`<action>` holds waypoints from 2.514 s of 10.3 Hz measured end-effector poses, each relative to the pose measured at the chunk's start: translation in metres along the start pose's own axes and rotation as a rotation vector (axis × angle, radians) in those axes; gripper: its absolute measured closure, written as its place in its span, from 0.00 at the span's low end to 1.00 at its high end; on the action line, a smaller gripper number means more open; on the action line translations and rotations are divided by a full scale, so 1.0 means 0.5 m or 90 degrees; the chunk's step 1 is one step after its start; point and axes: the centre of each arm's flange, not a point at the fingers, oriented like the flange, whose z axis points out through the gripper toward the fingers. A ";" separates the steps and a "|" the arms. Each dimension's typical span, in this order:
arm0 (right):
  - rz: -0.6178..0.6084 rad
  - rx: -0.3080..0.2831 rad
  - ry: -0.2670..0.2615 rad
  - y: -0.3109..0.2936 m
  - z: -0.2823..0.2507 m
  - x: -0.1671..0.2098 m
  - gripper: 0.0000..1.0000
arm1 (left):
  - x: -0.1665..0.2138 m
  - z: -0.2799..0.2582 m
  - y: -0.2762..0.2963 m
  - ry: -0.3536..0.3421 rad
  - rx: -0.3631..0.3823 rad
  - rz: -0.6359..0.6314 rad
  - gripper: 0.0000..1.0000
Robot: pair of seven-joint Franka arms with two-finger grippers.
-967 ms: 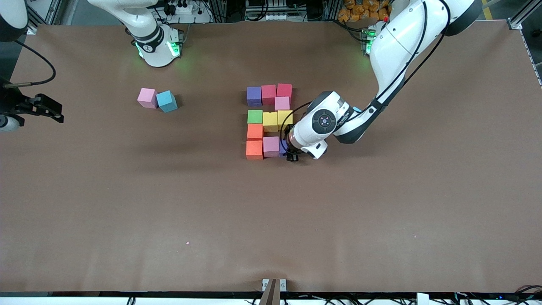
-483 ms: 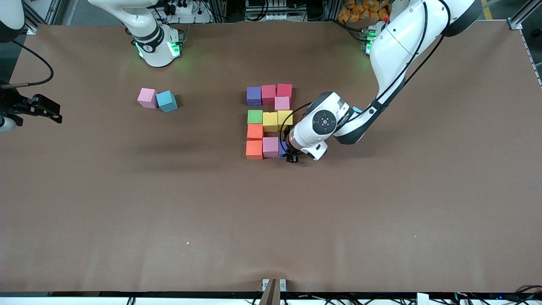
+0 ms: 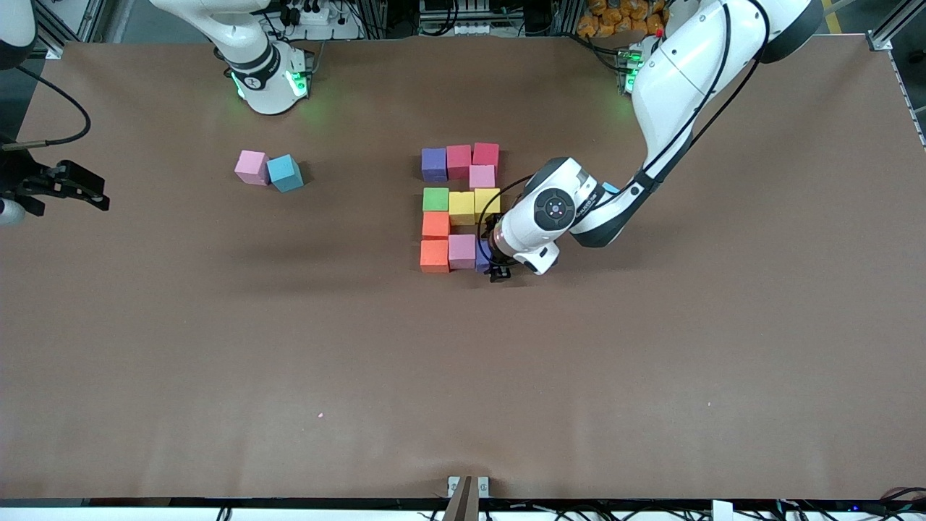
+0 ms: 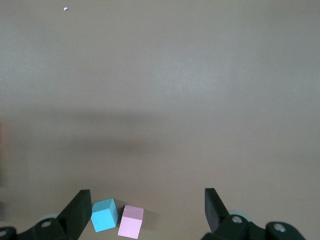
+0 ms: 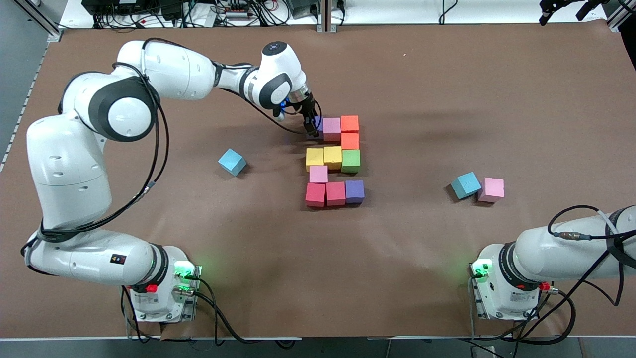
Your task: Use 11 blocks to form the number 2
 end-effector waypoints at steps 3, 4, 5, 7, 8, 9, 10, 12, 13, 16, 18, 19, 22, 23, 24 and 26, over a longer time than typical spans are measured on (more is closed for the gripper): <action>0.010 0.002 0.005 0.017 -0.007 -0.002 0.00 | -0.002 -0.004 0.004 -0.002 -0.003 0.000 0.00; 0.010 0.004 0.007 0.016 -0.009 -0.002 0.00 | -0.003 -0.007 0.006 -0.004 -0.004 -0.001 0.00; 0.010 0.004 0.009 0.015 -0.013 -0.001 0.00 | -0.005 -0.010 0.007 -0.005 -0.005 0.000 0.00; 0.010 0.004 0.012 0.015 -0.024 -0.002 0.00 | -0.009 -0.025 0.011 -0.005 -0.010 0.000 0.00; 0.010 0.004 0.011 0.015 -0.027 -0.003 0.00 | -0.012 -0.035 0.011 -0.006 -0.013 0.002 0.00; 0.011 0.003 0.018 0.016 -0.038 -0.003 0.00 | -0.018 -0.046 0.010 -0.009 -0.017 0.004 0.00; 0.012 0.001 0.025 0.018 -0.050 -0.003 0.00 | -0.024 -0.057 0.008 -0.012 -0.021 0.007 0.00; 0.012 0.000 0.032 0.019 -0.059 -0.003 0.00 | -0.033 -0.087 0.011 -0.019 -0.034 0.010 0.00; 0.012 0.000 0.031 0.019 -0.059 -0.002 0.00 | -0.039 -0.107 0.013 -0.023 -0.044 0.013 0.00; 0.011 0.000 0.039 0.018 -0.062 0.001 0.00 | -0.047 -0.193 0.028 -0.032 -0.086 0.030 0.00; 0.012 -0.001 0.044 0.019 -0.066 0.002 0.00 | -0.025 -0.265 0.054 -0.020 -0.106 0.049 0.00; 0.013 -0.001 0.043 0.020 -0.062 0.005 0.00 | -0.007 -0.304 0.070 -0.010 -0.115 0.061 0.00; 0.011 -0.001 0.039 0.018 -0.045 0.018 0.00 | 0.025 -0.424 0.107 0.007 -0.146 0.085 0.00; 0.010 -0.001 0.041 0.018 -0.045 0.020 0.00 | 0.036 -0.456 0.118 0.013 -0.151 0.093 0.00; 0.009 -0.001 0.042 0.016 -0.043 0.022 0.00 | 0.049 -0.487 0.130 0.017 -0.158 0.101 0.00; 0.008 -0.001 0.043 0.015 -0.040 0.025 0.00 | 0.080 -0.535 0.147 0.029 -0.171 0.124 0.00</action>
